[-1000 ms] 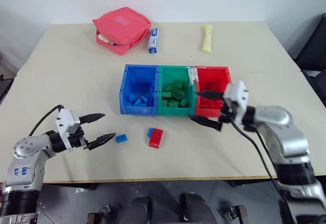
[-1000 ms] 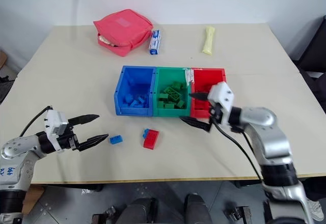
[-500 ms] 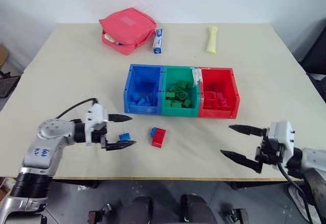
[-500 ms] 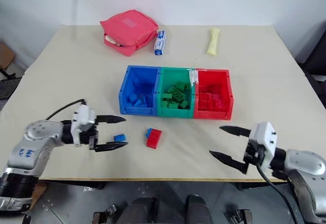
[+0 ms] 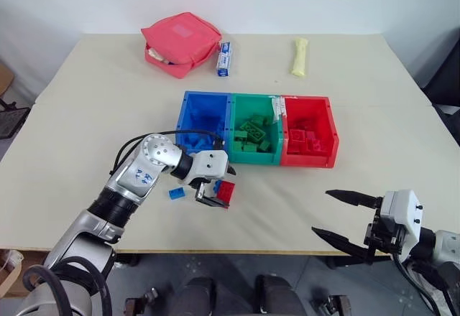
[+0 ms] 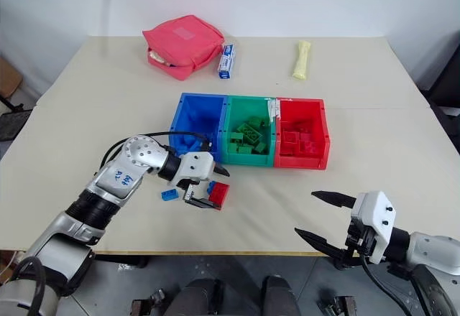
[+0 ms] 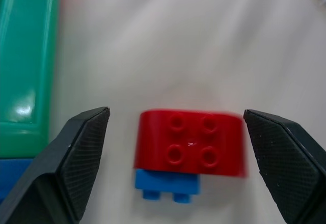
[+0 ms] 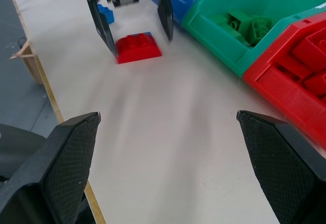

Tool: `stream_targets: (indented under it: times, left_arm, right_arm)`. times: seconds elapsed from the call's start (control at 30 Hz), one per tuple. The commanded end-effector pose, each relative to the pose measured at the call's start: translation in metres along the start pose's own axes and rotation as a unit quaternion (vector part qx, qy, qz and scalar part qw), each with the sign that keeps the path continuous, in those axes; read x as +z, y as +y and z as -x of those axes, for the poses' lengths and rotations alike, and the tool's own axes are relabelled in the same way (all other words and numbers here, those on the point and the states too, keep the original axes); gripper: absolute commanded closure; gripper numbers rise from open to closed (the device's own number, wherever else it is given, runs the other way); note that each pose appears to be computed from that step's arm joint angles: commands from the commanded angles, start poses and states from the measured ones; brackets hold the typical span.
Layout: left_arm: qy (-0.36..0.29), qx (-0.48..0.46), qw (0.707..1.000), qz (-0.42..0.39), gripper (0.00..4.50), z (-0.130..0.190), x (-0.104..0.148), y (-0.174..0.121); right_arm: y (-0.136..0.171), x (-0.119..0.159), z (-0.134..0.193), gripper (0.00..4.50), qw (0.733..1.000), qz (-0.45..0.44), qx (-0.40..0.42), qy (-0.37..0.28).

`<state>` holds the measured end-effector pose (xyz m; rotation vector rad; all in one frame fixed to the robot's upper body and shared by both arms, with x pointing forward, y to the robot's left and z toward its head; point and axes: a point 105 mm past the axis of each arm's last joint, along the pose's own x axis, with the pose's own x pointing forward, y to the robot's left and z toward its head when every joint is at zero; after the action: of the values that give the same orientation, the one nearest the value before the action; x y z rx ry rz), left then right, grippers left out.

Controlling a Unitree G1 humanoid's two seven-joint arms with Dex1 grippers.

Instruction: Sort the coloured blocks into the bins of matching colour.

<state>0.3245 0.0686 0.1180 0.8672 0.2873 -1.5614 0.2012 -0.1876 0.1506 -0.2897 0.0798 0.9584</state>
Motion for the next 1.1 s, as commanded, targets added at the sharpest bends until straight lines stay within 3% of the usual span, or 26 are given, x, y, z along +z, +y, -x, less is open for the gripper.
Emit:
stream_targets:
  times: [0.03, 0.2, 0.37, 0.47, 0.63, 0.83, 0.97, 1.1]
  left_arm:
    - [0.030, -0.036, 0.999, -0.016, 0.00, 0.000, 0.002, -0.006]
    - [0.046, -0.040, 0.998, -0.009, 0.00, -0.003, 0.001, -0.005]
    - [0.051, -0.036, 0.998, 0.008, 1.08, -0.007, -0.001, -0.006]
    - [0.034, -0.034, 0.999, 0.011, 1.08, -0.008, 0.005, -0.006]
    - [-0.066, -0.008, 0.998, 0.023, 1.08, 0.000, 0.048, 0.010]
    - [-0.193, 0.056, 0.979, 0.041, 1.08, 0.011, 0.099, 0.042]
    - [-0.269, 0.171, 0.946, 0.065, 1.08, 0.006, 0.143, 0.093]
    - [-0.297, 0.238, 0.923, 0.056, 1.08, -0.007, 0.167, 0.124]
  right_arm:
    - [0.004, 0.013, 0.003, 0.01, 1.000, 0.014, -0.007, -0.007]
    - [0.008, 0.015, 0.004, 0.01, 1.000, 0.008, -0.008, -0.002]
    - [0.007, 0.015, 0.001, 0.00, 1.000, 0.014, -0.011, -0.002]
    - [0.006, 0.015, 0.000, 0.00, 1.000, 0.014, -0.012, -0.002]
    - [0.003, 0.014, 0.002, 0.00, 1.000, 0.013, -0.026, -0.002]
    - [-0.006, 0.018, 0.012, 0.00, 0.994, 0.003, -0.098, -0.040]
    - [-0.035, 0.020, 0.042, 0.00, 0.964, 0.002, -0.255, -0.082]
    - [-0.049, 0.021, 0.062, 0.00, 0.935, 0.005, -0.341, -0.095]
